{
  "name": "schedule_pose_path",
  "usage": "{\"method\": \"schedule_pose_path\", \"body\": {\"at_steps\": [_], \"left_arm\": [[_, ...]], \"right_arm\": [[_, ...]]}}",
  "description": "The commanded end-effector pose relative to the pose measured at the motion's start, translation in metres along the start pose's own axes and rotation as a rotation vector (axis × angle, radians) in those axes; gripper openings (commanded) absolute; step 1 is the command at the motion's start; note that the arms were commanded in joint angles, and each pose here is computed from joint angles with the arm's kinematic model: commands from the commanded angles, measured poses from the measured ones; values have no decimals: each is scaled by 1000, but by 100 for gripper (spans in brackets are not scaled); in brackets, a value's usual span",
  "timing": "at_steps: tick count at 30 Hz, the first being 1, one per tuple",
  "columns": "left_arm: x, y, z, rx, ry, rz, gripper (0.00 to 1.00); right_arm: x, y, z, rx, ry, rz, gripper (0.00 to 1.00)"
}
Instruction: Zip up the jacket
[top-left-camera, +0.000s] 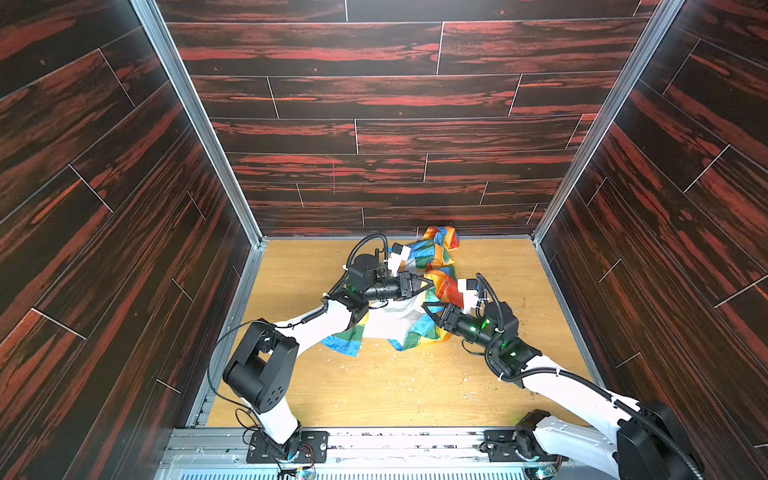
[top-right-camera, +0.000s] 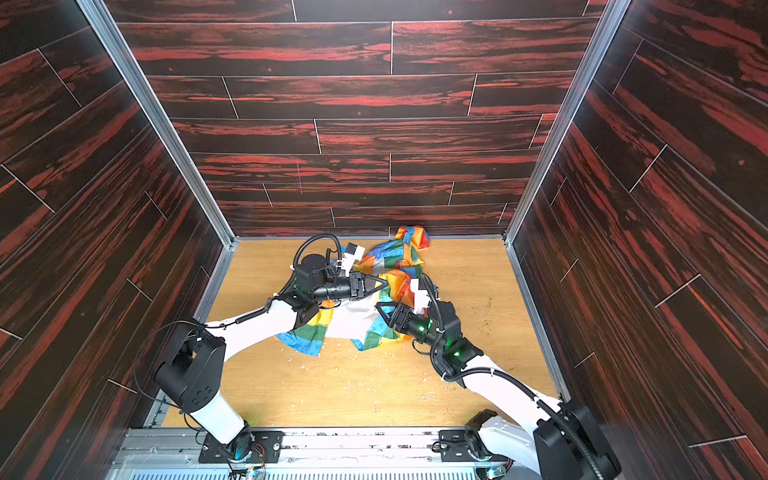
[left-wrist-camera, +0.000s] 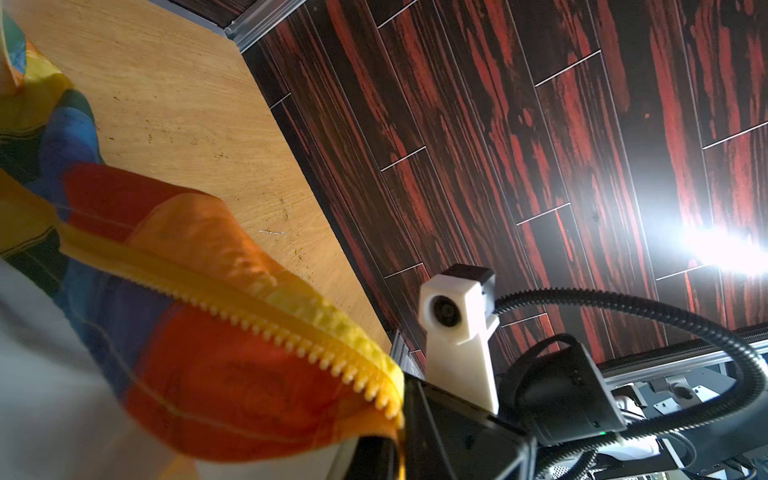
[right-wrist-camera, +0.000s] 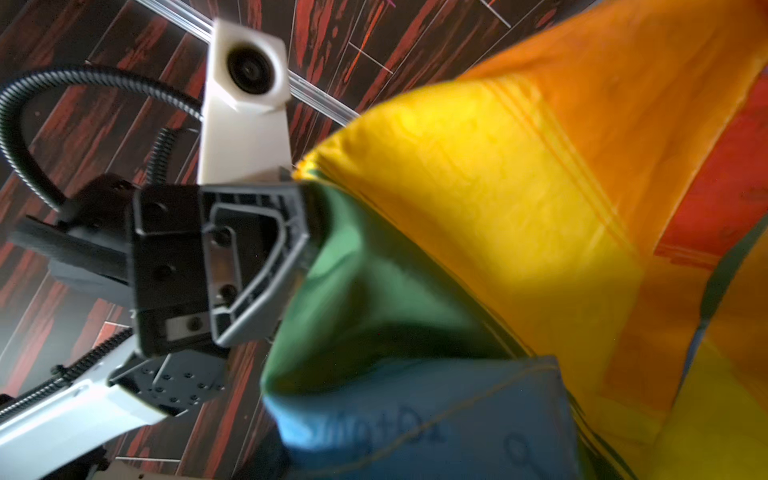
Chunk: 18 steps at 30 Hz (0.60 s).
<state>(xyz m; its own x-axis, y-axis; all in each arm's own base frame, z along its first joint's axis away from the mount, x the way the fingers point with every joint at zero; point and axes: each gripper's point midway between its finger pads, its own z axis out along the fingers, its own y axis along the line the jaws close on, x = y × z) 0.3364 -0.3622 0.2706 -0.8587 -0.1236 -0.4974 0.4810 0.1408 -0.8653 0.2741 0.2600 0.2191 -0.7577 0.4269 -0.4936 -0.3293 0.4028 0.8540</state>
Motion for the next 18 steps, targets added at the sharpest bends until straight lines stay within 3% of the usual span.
{"method": "schedule_pose_path", "body": {"at_steps": [1,8,12,18], "left_arm": [[-14,-42,-6,64,-28,96,0],[-16,-41,-6,58,-33,96,0],[-18,-42,-5,60,-36,96,0],[-19,-41,-4,61,-34,94,0]], "right_arm": [[1,3,3,-34,6,41,48],[7,-1,1,-43,13,62,38],[12,-3,-2,-44,30,63,39],[7,-3,-10,-26,-11,76,65]]}}
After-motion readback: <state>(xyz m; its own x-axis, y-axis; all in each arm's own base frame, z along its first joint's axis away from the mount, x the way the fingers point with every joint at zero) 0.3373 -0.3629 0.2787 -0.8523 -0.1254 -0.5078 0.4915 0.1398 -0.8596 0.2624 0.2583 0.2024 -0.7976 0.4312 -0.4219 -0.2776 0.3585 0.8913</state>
